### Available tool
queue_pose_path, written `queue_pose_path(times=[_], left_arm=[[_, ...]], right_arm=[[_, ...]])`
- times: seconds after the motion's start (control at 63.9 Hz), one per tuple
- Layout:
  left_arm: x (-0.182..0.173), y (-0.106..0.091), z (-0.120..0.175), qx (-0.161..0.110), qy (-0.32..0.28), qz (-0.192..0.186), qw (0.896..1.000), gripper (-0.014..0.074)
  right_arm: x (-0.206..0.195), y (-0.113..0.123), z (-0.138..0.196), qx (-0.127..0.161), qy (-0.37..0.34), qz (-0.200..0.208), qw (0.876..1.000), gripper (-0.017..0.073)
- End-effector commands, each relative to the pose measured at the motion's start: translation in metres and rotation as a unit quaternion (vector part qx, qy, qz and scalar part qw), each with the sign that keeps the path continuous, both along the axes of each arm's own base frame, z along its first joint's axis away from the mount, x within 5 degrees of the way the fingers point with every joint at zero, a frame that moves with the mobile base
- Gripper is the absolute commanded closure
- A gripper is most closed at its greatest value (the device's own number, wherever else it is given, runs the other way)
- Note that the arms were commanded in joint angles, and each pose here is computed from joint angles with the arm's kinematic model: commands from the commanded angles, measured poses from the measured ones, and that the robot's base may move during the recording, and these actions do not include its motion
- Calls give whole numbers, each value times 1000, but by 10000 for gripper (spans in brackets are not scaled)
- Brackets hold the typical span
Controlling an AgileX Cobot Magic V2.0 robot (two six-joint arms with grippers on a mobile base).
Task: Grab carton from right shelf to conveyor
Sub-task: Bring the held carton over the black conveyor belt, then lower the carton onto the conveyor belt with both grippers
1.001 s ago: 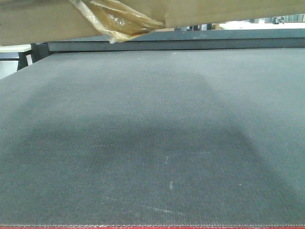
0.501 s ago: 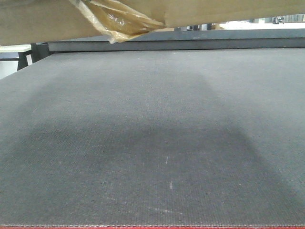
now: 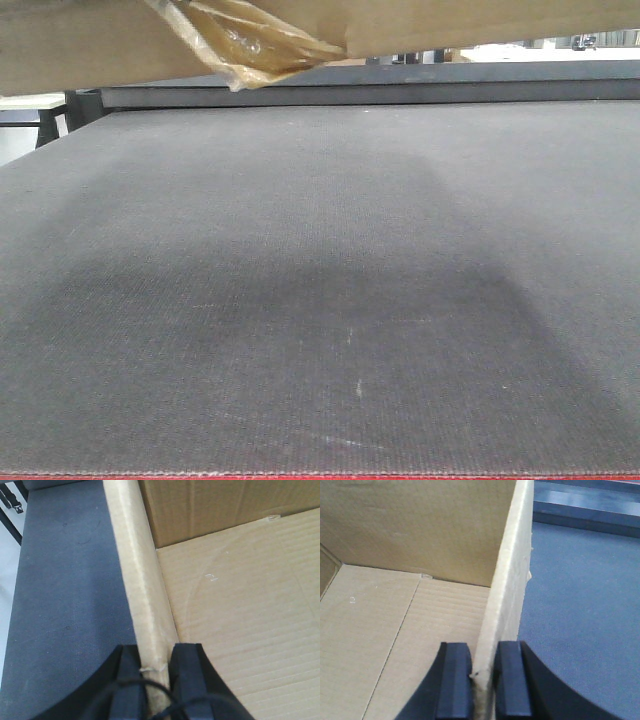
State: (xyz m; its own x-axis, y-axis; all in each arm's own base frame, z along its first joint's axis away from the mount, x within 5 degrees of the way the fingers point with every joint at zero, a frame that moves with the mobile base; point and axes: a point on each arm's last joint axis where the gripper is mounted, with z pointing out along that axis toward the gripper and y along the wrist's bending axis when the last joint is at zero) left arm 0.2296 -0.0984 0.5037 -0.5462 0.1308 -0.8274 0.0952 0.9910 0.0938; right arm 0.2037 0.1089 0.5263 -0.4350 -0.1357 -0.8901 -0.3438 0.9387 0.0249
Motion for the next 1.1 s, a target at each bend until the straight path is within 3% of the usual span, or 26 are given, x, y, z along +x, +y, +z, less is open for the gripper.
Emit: queue_pose_path(times=[0.0,0.25,0.548,0.782,1.08], left_arm=[[-2,5,7,16,-28,6,999,610],[0,3,10,9,-50,-3,999,610],[31,20,1,-47,-40,-1,998,610],[83,28,-38,-40,23,25,999,610],[133,15,-83,-17,53,22,998,610]], right_arm=[[-5,-2,9,13,-28,9,999,629],[-2,2,7,19,-24,15,999,629],[64,10,-40,-32,64,-36,997,629],[117,17,-79,-49,97,-57,992,629],[163,32,-124,-62,111,-56,990,629]])
